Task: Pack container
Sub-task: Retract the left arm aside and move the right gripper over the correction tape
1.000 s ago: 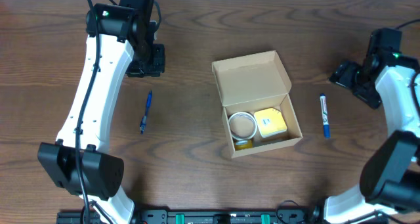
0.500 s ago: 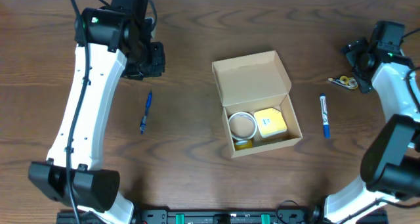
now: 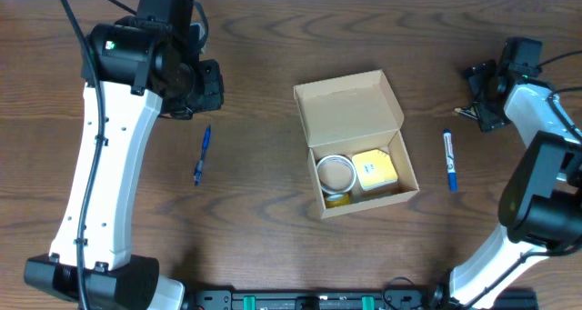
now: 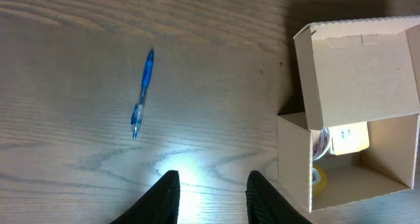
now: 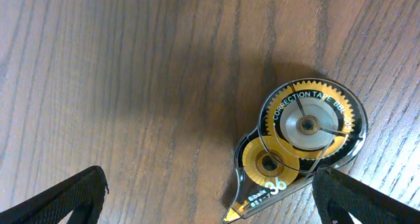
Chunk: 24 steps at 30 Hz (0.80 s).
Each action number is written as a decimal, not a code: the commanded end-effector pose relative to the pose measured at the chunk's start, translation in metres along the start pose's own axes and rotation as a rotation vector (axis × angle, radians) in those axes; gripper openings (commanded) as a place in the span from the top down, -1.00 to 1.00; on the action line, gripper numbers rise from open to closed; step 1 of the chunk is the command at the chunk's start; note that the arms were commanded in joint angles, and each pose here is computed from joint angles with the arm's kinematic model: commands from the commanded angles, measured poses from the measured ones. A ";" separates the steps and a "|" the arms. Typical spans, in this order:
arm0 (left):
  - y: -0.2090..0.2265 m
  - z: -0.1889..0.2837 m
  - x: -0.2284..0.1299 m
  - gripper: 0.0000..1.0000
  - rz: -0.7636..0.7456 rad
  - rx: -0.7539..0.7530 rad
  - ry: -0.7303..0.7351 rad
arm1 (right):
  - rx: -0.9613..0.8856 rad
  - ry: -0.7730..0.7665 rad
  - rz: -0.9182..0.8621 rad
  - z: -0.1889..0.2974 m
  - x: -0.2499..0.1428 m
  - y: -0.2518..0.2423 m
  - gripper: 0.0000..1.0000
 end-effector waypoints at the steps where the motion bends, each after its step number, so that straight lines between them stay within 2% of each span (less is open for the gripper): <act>1: 0.000 0.009 -0.003 0.30 0.011 -0.003 -0.021 | 0.000 -0.012 -0.022 0.000 0.003 0.000 -0.96; 10: 0.001 0.009 -0.002 0.29 0.024 0.006 -0.024 | -0.042 -0.003 -0.021 0.000 0.000 -0.009 -0.99; 15: 0.002 0.009 -0.002 0.29 0.024 0.014 -0.026 | -0.145 -0.006 -0.105 0.002 -0.004 -0.031 -0.98; 24: 0.005 0.009 -0.008 0.28 0.003 0.032 -0.002 | -0.196 -0.051 -0.167 0.004 0.005 -0.043 -0.99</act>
Point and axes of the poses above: each gripper's point midway between its finger pads, its own z axis back along the fingers, its own y axis along the line the jaws close on, x = y × z, the point moved 2 cm from there along z, back along the fingers, and after that the axes turned 6 degrees about -z, right-handed, at the moved point
